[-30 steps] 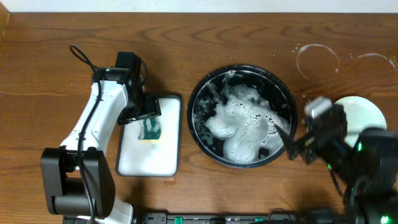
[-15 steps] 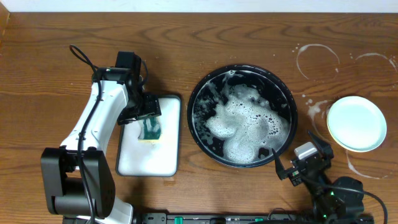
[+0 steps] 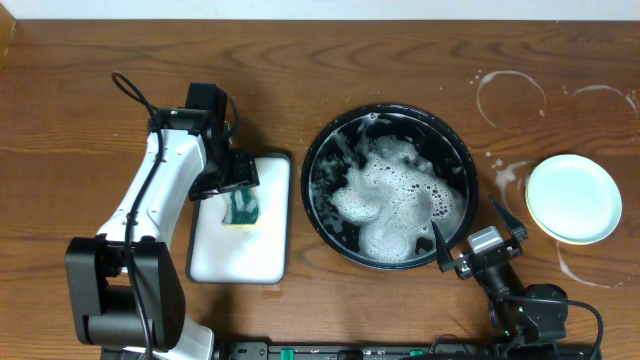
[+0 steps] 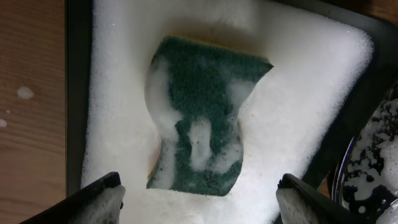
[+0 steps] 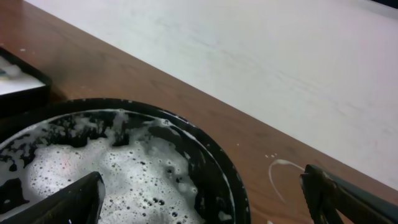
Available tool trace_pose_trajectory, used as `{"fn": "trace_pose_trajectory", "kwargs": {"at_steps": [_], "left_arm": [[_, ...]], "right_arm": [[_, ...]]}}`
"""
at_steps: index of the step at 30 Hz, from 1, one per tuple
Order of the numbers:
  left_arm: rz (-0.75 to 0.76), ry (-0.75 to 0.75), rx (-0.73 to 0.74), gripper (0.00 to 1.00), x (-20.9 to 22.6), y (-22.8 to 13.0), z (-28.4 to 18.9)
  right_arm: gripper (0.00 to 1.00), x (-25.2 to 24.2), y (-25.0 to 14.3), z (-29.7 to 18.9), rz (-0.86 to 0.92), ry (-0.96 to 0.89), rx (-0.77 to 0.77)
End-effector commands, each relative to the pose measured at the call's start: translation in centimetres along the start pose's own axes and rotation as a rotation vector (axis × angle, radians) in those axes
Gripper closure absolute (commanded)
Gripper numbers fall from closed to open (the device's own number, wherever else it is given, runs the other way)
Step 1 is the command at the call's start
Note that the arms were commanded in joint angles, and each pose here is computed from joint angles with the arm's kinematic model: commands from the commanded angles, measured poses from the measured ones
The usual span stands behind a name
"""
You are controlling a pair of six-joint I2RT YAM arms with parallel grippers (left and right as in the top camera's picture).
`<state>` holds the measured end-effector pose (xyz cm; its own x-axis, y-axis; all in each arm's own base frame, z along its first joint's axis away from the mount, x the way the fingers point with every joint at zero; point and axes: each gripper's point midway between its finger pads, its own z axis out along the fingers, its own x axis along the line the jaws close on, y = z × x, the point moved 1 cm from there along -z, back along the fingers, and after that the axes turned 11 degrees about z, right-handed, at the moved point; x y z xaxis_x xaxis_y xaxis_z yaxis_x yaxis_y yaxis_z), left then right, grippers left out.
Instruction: Clean dirty plates on tray and stack at the side
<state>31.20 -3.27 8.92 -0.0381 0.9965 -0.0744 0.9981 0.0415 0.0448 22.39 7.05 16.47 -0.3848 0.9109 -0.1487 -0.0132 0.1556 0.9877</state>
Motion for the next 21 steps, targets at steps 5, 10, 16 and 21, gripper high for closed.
{"fn": "trace_pose_trajectory", "kwargs": {"at_steps": [5,10,16,21], "left_arm": [[-0.002,0.011,0.010,0.19,0.3,-0.1,0.2],[-0.002,0.011,0.010,0.19,0.3,-0.1,0.2],[-0.002,0.011,0.010,0.19,0.3,-0.1,0.2],[0.036,0.005,-0.055,0.19,-0.8,-0.5,-1.3]], "right_arm": [[0.01,0.3,0.0,0.0,-0.010,0.014,-0.005],[0.01,0.3,0.0,0.0,-0.010,0.014,-0.005],[0.01,0.3,0.0,0.0,-0.010,0.014,-0.005],[0.01,0.3,0.0,0.0,-0.010,0.014,-0.005]]}}
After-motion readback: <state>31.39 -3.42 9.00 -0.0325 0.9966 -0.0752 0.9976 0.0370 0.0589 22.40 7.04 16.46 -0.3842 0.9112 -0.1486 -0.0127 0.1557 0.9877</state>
